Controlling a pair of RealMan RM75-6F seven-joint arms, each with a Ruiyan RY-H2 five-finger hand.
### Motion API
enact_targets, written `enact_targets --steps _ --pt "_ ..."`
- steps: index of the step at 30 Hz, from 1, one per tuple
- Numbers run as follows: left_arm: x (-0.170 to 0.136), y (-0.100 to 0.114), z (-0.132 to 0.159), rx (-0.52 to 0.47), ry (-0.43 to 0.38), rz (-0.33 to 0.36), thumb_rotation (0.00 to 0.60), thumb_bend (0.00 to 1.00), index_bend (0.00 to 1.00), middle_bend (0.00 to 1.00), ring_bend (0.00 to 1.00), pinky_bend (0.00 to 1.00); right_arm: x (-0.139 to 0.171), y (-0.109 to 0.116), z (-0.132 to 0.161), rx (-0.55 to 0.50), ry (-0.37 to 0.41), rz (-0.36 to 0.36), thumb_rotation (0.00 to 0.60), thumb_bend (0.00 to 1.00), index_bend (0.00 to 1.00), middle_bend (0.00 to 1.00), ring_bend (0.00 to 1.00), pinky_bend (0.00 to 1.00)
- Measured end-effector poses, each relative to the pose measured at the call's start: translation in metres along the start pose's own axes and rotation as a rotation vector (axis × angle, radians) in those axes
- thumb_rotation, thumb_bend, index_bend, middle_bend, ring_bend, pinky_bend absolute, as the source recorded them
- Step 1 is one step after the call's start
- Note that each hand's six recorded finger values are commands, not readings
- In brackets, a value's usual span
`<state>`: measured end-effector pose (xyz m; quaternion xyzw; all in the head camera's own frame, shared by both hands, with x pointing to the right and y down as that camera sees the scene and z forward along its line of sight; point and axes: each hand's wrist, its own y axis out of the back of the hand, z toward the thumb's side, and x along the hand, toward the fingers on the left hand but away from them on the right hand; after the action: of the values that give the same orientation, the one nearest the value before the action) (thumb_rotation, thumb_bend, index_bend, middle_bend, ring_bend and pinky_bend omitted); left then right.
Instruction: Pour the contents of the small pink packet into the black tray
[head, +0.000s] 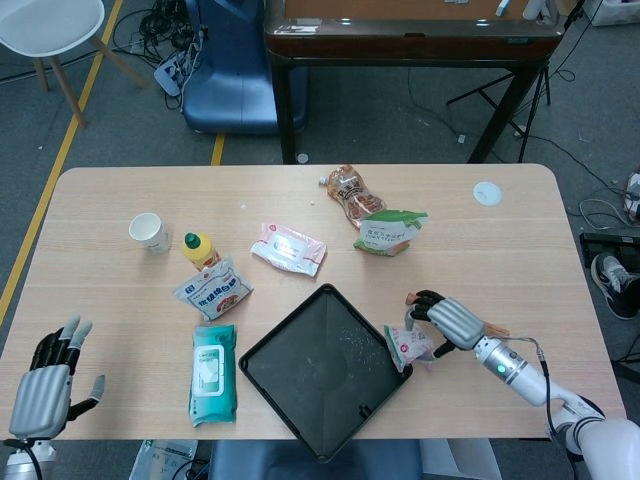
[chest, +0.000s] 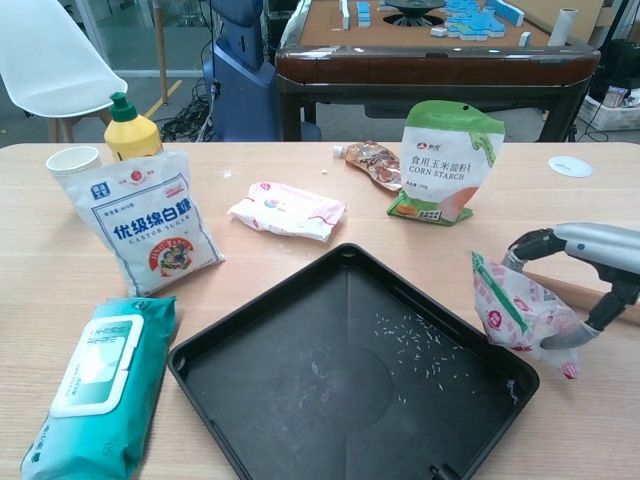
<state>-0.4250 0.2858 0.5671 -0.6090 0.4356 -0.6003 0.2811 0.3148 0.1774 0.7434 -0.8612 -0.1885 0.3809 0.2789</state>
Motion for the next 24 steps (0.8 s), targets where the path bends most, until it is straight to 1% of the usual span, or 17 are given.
enact_targets --steps 4,9,11,14,16,21,24 --pt "0.000 -0.001 0.000 0.000 0.000 -0.002 0.600 0.36 0.07 0.00 0.00 0.03 0.000 -0.001 0.000 0.011 -0.001 0.010 0.600 0.00 0.35 0.34 0.20 0.09" --pt "-0.001 0.000 0.000 0.001 0.000 0.001 0.600 0.36 0.07 0.00 0.00 0.03 0.000 0.000 0.001 0.013 0.003 0.006 0.600 0.00 0.31 0.30 0.17 0.07" --pt "-0.001 0.001 0.000 0.001 0.000 0.004 0.600 0.36 0.07 0.00 0.00 0.03 0.002 0.002 0.000 0.021 0.003 0.002 0.600 0.00 0.27 0.28 0.15 0.05" --pt "0.000 0.001 0.000 0.000 -0.002 0.002 0.600 0.36 0.07 0.00 0.00 0.03 0.005 0.006 0.000 0.028 0.004 -0.012 0.600 0.00 0.16 0.23 0.12 0.04" --pt "0.000 0.001 0.001 0.000 -0.005 0.001 0.600 0.36 0.07 0.00 0.00 0.03 0.009 0.010 0.000 0.037 0.002 -0.026 0.600 0.00 0.13 0.21 0.11 0.03" --pt "0.001 0.003 0.001 0.004 -0.010 0.005 0.600 0.36 0.07 0.00 0.00 0.03 0.023 0.026 -0.002 0.064 -0.013 -0.075 0.600 0.00 0.12 0.20 0.11 0.03" --pt "0.004 0.004 0.001 0.003 -0.016 0.005 0.600 0.36 0.07 0.00 0.00 0.03 0.036 0.041 -0.003 0.077 -0.039 -0.124 0.600 0.06 0.12 0.23 0.13 0.04"
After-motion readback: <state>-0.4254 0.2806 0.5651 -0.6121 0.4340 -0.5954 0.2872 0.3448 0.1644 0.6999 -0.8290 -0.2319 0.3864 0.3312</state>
